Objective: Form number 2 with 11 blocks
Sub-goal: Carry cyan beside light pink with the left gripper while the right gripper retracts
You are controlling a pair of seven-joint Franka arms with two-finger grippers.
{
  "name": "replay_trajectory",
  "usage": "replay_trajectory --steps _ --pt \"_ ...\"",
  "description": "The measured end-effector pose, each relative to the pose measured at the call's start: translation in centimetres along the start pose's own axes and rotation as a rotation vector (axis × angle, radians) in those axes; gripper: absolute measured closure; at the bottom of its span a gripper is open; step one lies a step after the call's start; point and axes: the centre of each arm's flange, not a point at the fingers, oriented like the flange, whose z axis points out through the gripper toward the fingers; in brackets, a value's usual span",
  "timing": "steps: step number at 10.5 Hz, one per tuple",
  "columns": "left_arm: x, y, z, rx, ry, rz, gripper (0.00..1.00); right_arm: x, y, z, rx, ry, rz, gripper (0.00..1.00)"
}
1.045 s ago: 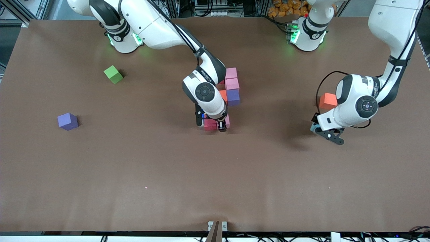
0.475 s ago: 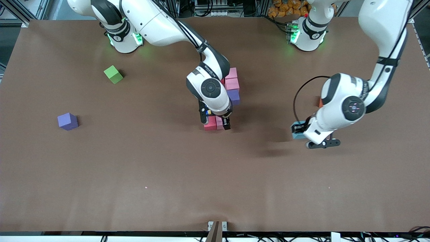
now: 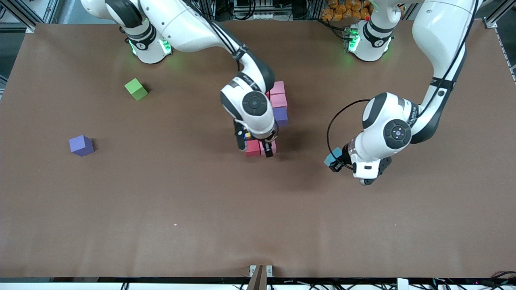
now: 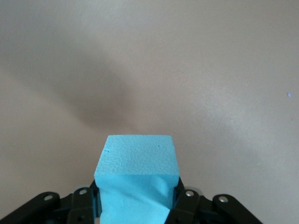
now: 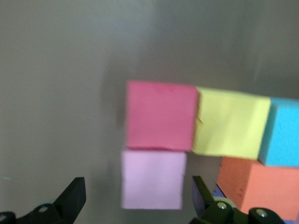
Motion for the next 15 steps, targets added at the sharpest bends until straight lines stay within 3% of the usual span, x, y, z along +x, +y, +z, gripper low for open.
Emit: replay_trajectory --steps 4,7,11,15 --pt "-8.6 2.9 1.3 -0.038 -0.005 -0.435 0.45 13.5 -5.8 -6.7 0.011 0.006 -0.137 0.0" --pt "-11.3 4.0 3.7 -0.069 -0.03 -0.633 0.45 25.7 -8.1 -10.1 -0.007 0.009 -0.246 0.0" --pt "-14.1 4.4 9.3 -0.068 0.002 -0.807 0.45 43.0 -7.1 -16.5 -0.029 -0.002 -0.522 0.0" --pt "-14.9 4.4 10.3 -0.063 -0.001 -0.916 0.45 53.4 -2.5 -24.5 -0.039 -0.026 -0.892 0.0"
